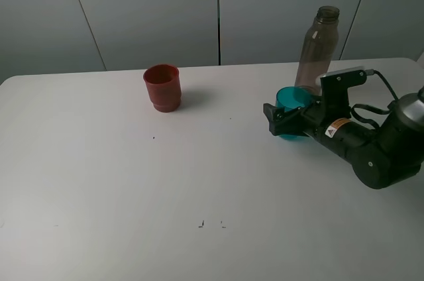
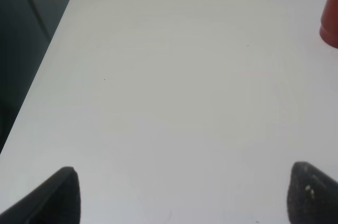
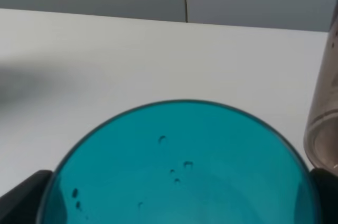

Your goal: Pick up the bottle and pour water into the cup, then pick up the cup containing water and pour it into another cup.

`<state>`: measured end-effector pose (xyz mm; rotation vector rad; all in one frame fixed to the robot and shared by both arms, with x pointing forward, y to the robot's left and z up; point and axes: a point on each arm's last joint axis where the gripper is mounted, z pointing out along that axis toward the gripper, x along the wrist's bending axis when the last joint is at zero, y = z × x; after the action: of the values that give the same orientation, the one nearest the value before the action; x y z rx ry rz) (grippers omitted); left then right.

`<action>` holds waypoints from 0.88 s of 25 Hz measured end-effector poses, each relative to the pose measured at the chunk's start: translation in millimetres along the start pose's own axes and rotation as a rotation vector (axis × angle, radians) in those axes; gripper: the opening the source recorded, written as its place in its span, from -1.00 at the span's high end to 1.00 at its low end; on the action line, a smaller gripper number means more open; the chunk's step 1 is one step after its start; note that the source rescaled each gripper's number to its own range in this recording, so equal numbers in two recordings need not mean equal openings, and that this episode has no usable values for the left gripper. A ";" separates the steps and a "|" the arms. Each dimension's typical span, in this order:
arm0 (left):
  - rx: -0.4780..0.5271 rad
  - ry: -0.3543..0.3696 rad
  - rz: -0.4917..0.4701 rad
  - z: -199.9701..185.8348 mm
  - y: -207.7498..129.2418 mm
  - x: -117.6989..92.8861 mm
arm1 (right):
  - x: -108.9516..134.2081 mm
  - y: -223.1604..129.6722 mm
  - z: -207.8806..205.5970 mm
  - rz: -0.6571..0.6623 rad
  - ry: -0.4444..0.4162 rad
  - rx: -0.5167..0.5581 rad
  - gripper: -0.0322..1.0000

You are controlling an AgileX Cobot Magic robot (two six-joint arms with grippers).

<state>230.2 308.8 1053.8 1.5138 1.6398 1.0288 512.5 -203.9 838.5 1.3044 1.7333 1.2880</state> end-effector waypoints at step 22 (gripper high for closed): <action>0.000 0.000 0.002 0.0 0.0 0.0 | 10.5 122.6 -136.9 -0.071 -0.053 0.231 -0.99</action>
<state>230.2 308.8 1053.8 1.5156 1.6386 1.0298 431.6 -234.9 1000.9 1.3769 1.9168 1.0283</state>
